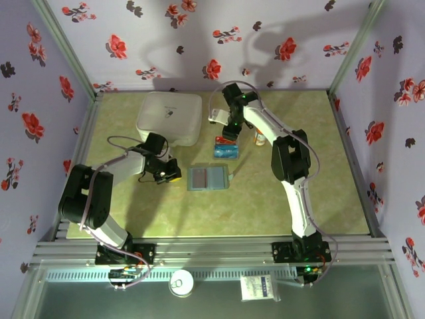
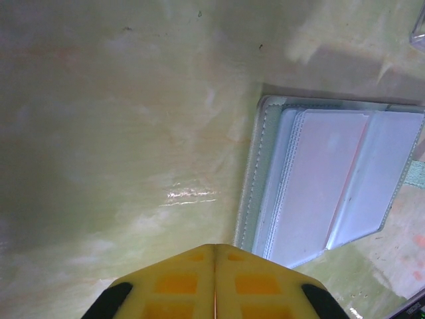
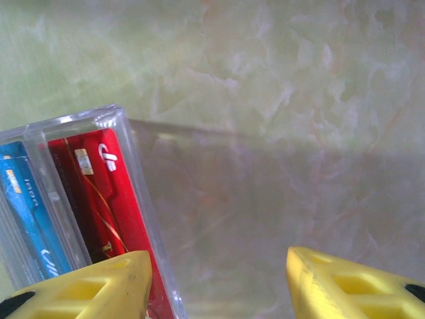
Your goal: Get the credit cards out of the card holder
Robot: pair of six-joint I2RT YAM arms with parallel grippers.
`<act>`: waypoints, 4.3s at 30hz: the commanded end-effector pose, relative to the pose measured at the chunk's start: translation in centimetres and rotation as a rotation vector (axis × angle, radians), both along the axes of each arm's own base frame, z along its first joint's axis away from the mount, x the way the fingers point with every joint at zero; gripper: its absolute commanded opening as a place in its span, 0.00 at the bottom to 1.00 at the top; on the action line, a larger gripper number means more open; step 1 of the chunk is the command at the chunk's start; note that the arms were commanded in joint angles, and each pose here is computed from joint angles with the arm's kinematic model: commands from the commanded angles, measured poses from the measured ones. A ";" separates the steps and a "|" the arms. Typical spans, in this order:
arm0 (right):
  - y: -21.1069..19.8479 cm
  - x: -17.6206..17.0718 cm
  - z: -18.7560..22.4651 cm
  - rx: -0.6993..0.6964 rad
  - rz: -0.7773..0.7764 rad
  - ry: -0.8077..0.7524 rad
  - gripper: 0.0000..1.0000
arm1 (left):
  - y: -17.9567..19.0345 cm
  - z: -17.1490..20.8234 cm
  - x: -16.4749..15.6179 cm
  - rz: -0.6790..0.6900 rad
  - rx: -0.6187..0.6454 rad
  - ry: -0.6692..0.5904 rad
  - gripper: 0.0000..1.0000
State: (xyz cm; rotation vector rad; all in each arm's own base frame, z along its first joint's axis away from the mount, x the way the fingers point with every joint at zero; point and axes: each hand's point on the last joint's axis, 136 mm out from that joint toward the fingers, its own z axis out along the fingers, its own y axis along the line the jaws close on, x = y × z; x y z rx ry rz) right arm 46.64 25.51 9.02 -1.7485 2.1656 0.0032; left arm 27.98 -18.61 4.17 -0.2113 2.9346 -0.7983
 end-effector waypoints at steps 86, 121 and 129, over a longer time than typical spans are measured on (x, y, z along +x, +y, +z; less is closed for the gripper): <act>8.6 -18.4 -7.4 0.605 -1.205 0.726 0.14 | -5.4 2.7 1.3 -0.063 -0.077 -0.080 0.08; 8.3 -18.7 -7.8 0.676 -1.224 0.802 0.14 | -7.8 -1.0 0.7 -0.062 -0.059 -0.017 0.26; 7.9 -18.5 -7.4 0.669 -1.231 0.773 0.17 | -8.3 -0.5 1.0 -0.066 -0.083 -0.024 0.20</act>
